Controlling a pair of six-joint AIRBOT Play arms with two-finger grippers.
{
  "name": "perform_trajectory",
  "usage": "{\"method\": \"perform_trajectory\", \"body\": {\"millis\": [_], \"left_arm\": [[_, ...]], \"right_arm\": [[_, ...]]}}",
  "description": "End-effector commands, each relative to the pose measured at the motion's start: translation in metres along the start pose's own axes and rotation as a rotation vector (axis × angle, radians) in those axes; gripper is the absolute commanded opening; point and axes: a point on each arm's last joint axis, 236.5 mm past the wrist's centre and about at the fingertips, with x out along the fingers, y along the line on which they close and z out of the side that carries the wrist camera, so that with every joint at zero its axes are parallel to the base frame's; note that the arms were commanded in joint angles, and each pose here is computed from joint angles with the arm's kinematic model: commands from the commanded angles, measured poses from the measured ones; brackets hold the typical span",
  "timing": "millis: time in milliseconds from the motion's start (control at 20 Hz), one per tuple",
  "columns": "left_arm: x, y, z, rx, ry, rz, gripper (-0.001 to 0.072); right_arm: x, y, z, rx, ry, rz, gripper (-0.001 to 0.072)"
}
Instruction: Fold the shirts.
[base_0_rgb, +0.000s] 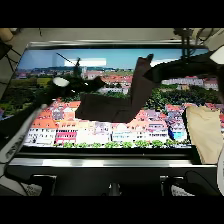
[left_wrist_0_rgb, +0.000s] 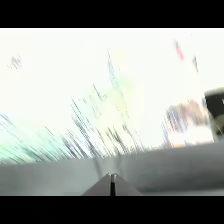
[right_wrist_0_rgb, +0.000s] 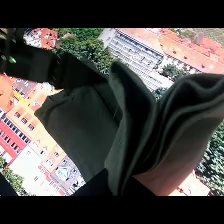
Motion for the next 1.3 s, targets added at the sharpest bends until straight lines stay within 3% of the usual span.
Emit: {"method": "perform_trajectory", "body": {"millis": [0, 250, 450, 500, 550, 600, 800, 1000, 1100, 1250], "left_arm": [[-0.131, 0.0, 0.094, 0.136, -0.241, 0.118, 0.0018], [-0.268, -0.065, 0.114, 0.268, -0.407, 0.125, 0.0019], [-0.295, -0.11, 0.08, 0.366, -0.391, 0.103, 0.0019], [-0.296, -0.116, 0.072, 0.376, -0.38, 0.094, 0.002], [-0.295, -0.119, 0.065, 0.38, -0.367, 0.086, 0.002], [-0.292, -0.121, 0.059, 0.383, -0.35, 0.08, 0.002], [-0.288, -0.108, 0.052, 0.407, -0.31, 0.126, 0.002], [-0.291, -0.091, 0.053, 0.439, -0.297, 0.206, 0.002], [-0.292, -0.083, 0.053, 0.453, -0.29, 0.242, 0.002], [-0.293, -0.061, 0.054, 0.477, -0.268, 0.329, 0.002]], "right_arm": [[0.066, 0.026, 0.01, -0.039, -0.024, 0.046, 0.0026], [0.198, 0.074, -0.02, -0.032, 0.015, 0.116, 0.0026], [0.284, 0.106, -0.064, 0.024, 0.046, 0.127, 0.0028], [0.299, 0.109, -0.07, 0.067, 0.037, 0.117, 0.0071], [0.311, 0.111, -0.074, 0.118, 0.023, 0.117, 0.0425], [0.315, 0.114, -0.076, 0.142, 0.022, 0.132, 0.0697], [0.268, 0.096, -0.097, 0.029, 0.205, 0.18, 0.0671], [0.154, -0.021, -0.137, -0.04, 0.507, -0.024, 0.067], [0.103, -0.082, -0.169, 0.073, 0.63, -0.123, 0.0669], [0.102, -0.1, -0.197, 0.379, 0.571, -0.039, 0.067]]}}
